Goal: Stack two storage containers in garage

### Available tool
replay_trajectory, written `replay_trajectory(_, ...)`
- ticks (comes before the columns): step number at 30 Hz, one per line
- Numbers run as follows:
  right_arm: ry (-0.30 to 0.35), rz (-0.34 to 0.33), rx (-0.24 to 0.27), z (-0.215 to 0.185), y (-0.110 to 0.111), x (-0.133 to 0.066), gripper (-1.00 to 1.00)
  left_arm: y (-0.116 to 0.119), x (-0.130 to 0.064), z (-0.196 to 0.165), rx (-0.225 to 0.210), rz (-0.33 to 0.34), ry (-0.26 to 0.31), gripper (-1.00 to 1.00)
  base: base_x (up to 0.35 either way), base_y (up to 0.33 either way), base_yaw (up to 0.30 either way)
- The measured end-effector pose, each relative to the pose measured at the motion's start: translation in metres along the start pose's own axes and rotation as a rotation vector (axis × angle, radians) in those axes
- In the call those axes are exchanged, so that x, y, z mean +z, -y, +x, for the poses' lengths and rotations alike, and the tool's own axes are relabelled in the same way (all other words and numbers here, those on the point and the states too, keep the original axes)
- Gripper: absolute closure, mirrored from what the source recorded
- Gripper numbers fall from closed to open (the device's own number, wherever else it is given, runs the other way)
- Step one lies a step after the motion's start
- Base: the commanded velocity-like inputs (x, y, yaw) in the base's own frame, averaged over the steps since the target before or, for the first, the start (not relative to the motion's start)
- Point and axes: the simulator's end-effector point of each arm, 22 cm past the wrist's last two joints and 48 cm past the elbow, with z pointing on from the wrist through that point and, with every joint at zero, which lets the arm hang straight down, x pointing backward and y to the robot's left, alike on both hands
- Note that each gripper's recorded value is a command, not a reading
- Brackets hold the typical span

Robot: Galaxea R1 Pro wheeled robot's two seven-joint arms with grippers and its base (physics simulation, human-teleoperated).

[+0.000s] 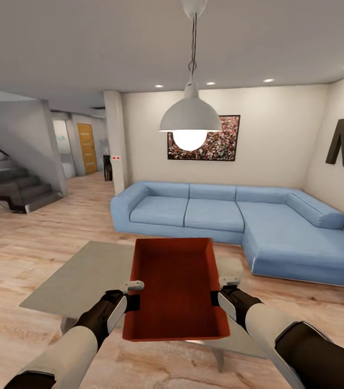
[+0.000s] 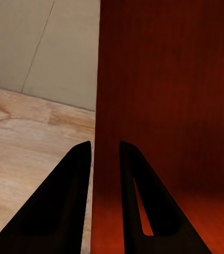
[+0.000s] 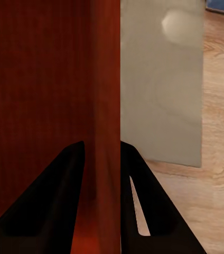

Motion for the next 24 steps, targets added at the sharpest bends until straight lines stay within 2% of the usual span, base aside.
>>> replay_trajectory(24,0.0,0.0,0.0,0.0001,0.0,0.0,1.0,0.0,0.0,0.0,0.0,0.0,0.0,1.0,0.0,0.0,0.3)
